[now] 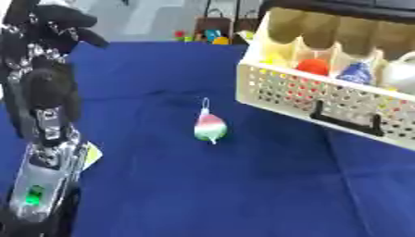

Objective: Pick up objects from table and place into drawer.

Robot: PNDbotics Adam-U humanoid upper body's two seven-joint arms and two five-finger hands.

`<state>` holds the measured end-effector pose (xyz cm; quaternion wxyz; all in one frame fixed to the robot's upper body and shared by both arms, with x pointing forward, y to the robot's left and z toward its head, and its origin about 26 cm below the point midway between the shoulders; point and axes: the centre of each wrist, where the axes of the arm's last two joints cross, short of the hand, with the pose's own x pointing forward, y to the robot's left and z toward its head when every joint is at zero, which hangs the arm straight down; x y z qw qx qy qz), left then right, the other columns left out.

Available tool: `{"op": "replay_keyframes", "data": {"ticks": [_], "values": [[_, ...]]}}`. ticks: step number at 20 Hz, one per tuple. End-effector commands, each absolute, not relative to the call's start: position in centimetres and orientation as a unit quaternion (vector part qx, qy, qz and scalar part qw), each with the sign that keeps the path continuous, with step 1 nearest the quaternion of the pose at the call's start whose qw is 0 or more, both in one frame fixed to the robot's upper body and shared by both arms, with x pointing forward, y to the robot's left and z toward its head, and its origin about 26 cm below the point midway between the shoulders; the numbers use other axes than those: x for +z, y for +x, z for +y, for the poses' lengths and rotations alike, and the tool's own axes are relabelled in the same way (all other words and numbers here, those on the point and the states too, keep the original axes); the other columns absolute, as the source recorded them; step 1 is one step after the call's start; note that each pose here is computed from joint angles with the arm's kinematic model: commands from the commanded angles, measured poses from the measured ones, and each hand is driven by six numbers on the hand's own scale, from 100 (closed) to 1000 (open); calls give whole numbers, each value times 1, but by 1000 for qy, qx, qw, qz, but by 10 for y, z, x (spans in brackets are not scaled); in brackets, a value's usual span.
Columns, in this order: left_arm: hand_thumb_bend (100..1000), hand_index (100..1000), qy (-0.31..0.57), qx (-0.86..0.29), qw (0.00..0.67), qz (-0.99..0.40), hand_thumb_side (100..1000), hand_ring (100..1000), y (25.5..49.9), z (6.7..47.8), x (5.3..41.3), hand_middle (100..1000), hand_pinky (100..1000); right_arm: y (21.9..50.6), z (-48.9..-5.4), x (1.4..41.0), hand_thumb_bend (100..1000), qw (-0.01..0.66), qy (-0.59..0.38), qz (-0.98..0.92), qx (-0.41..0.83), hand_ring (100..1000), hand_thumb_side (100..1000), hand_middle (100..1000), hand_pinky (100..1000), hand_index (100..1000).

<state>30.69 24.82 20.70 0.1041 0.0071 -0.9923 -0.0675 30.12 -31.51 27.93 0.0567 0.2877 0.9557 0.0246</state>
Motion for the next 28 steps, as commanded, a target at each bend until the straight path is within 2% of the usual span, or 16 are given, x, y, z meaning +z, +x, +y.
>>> {"op": "replay_keyframes", "data": {"ticks": [1,7,11,13,14,15,18,22,26,28], "values": [[437,890,8,-70,93,-993,636,653,305,250,213,625,503,299,-315,286,100,72,286,955,23,605,656,615,583,733],[433,895,25,-73,92,-993,627,677,304,258,214,659,510,299,-315,286,100,71,286,955,23,605,656,614,583,733],[378,915,165,-112,94,-975,588,744,294,309,218,721,553,298,-317,285,100,68,290,954,20,604,660,615,584,733],[307,921,244,-146,101,-954,580,753,286,330,218,717,560,298,-317,284,100,67,291,954,18,604,662,614,584,734],[307,921,278,-163,106,-941,580,753,282,338,217,717,560,298,-317,284,100,67,291,954,17,604,662,614,584,734],[202,921,310,-187,118,-925,601,757,277,346,213,702,562,298,-317,284,100,66,291,954,17,604,662,615,584,734],[100,928,378,-255,154,-877,632,763,268,359,204,717,566,298,-316,284,100,65,289,955,16,604,662,614,585,734],[100,964,442,-334,200,-808,636,804,261,370,205,776,611,299,-315,284,100,65,287,956,15,604,661,612,585,733],[100,990,481,-409,234,-739,585,846,256,378,208,834,654,299,-315,284,100,65,286,956,15,604,660,611,584,733],[100,1000,493,-450,252,-701,621,868,254,382,210,864,679,299,-315,284,100,65,285,956,15,604,660,611,584,733]]}}
